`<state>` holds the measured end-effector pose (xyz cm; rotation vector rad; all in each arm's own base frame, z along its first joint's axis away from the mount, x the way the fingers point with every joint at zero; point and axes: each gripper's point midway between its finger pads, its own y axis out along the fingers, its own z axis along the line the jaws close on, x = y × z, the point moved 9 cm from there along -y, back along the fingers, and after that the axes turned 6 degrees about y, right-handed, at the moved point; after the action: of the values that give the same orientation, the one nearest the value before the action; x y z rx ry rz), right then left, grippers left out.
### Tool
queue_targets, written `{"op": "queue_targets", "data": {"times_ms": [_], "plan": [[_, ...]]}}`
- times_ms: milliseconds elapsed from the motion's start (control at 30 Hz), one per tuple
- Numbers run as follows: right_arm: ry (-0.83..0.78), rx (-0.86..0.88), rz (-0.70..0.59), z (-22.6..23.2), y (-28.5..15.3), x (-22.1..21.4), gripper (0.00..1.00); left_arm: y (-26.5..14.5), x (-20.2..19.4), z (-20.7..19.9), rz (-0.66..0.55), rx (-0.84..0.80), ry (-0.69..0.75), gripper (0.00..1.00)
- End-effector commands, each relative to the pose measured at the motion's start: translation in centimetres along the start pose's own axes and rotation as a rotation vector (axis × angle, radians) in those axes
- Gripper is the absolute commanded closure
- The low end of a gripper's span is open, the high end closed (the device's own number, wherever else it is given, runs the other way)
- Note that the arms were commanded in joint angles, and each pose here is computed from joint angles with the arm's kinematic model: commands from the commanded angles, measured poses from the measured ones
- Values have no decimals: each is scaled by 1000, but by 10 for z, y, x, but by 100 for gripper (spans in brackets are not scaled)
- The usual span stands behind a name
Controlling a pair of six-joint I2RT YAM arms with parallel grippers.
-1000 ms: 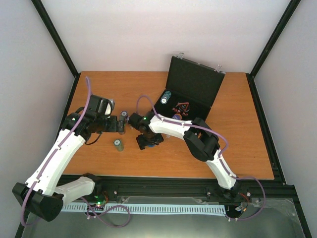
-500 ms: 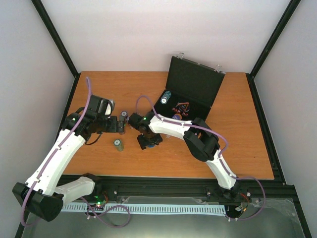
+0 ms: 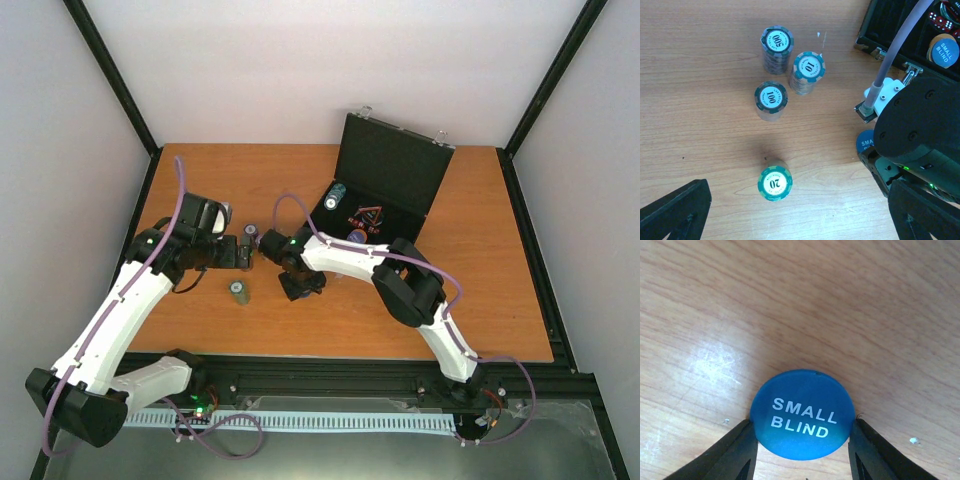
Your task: Pack up texas hold em set
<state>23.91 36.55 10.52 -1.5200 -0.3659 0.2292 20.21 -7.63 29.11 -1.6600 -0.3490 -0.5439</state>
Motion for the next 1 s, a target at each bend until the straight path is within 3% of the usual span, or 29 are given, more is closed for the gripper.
{"op": "queue_targets", "data": {"times_ms": [0, 167, 433, 967], "plan": [[-5, -106, 15, -13, 5, -8, 50, -6, 1, 0, -24, -10, 0, 0], [18, -87, -52, -14, -31, -1, 49, -7, 1, 0, -28, -16, -4, 0], [63, -111, -108, -30, -54, 8, 49, -6, -1, -1, -24, -20, -1, 0], [219, -215, -216, -119, -78, 51, 48, -1, 1, -1, -14, -20, 1, 0]]}}
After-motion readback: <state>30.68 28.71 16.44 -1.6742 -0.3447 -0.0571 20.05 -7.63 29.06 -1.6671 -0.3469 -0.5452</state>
